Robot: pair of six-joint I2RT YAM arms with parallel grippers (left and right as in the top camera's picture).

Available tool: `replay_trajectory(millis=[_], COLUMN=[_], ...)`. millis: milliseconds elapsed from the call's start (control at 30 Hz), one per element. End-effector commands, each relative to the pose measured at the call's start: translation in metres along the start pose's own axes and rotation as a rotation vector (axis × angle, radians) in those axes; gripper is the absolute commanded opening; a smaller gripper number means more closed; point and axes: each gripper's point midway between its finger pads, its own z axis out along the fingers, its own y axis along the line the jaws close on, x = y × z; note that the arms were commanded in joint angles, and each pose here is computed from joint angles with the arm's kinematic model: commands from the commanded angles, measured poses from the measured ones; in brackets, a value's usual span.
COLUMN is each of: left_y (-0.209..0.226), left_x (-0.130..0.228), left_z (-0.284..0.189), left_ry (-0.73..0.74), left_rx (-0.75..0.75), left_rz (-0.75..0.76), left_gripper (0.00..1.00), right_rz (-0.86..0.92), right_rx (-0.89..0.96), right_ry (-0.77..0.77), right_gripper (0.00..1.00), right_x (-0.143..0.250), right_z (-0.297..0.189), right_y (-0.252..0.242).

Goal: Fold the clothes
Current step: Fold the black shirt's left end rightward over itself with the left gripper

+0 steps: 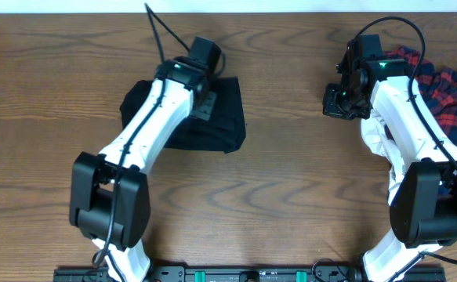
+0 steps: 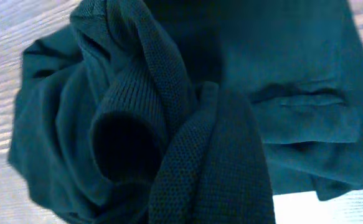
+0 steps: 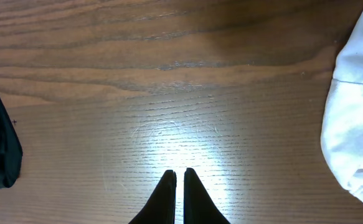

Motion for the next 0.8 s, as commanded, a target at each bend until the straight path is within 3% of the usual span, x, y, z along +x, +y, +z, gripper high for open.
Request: replay_trajectory(millis=[0, 400, 633, 767], left_y=[-0.016, -0.037, -0.007, -0.001], left_x=[-0.01, -0.016, -0.025, -0.035], left_z=[-0.005, 0.001, -0.016, -0.03], left_ry=[-0.033, -0.052, -0.112, -0.157], left_rx=[0.002, 0.016, -0.127, -0.128], left_rz=[0.013, -0.001, -0.029, -0.051], left_gripper=[0.06, 0.06, 0.06, 0.06], right_rz=[0.005, 0.002, -0.002, -0.002], right_rx=[-0.001, 0.002, 0.002, 0.0], right_ry=[-0.02, -0.005, -0.007, -0.013], right_gripper=[0.05, 0.05, 0.06, 0.06], right_x=[-0.005, -0.001, -0.001, -0.003], right_z=[-0.006, -0.006, -0.006, -0.006], right_y=[-0.001, -0.002, -0.002, -0.002])
